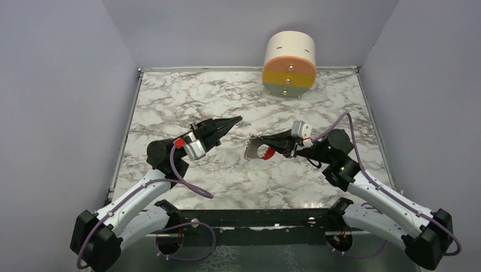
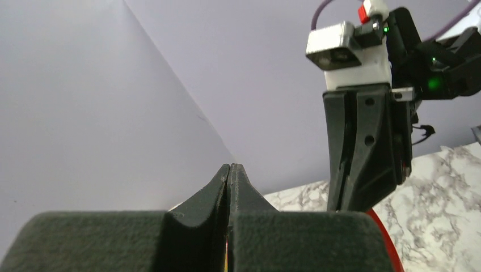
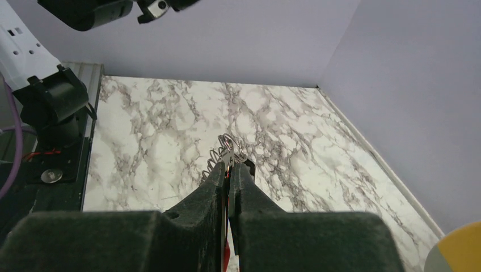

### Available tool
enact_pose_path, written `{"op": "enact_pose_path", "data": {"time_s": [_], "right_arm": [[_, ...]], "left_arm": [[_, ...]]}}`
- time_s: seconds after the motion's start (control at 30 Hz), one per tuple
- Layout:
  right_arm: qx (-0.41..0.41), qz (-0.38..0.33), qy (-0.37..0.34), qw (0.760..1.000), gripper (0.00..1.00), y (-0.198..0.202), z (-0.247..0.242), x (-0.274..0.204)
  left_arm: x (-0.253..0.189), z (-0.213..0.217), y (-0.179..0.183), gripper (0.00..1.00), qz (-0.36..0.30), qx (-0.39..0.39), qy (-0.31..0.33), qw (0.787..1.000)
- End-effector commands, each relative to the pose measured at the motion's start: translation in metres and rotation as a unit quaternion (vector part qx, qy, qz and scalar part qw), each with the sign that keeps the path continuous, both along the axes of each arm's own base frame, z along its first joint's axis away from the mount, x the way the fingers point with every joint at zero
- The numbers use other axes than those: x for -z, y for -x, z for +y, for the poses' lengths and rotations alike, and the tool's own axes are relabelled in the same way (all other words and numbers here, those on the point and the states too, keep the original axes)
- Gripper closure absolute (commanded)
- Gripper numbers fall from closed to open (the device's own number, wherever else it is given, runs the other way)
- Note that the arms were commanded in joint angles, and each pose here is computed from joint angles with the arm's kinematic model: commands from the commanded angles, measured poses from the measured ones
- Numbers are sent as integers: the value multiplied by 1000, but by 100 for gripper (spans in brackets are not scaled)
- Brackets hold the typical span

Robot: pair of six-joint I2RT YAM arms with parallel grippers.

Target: Remove the keys from the keyring

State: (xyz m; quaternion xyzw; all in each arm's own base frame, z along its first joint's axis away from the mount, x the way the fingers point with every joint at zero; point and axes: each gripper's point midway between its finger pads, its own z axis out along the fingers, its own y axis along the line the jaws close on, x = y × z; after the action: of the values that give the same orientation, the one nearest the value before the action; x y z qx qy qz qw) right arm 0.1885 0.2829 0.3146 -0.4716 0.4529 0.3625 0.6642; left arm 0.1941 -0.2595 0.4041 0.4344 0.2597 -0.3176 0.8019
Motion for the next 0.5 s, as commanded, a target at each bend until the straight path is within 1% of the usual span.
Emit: {"op": "enact_pose_path", "data": {"time_s": [0.0,0.13,0.3,0.47], "right_arm": [[18,4,0,1000,98,-7,-2,0],[20,0,-7,1000,98,-6,-3,-3],[17,-2,-9,1000,98,-4,-4,-6],[20,-5,-11,1000,98,-4,-5,-8]], "left_arm": [[-20,15,5,100,-31,-29,34,998],[-19,15,5,100,-27,-30,34,999],[-6,10,-3,100,2,-28,22,999],[19,-1,-12,100,60,-9,-6,998]]}}
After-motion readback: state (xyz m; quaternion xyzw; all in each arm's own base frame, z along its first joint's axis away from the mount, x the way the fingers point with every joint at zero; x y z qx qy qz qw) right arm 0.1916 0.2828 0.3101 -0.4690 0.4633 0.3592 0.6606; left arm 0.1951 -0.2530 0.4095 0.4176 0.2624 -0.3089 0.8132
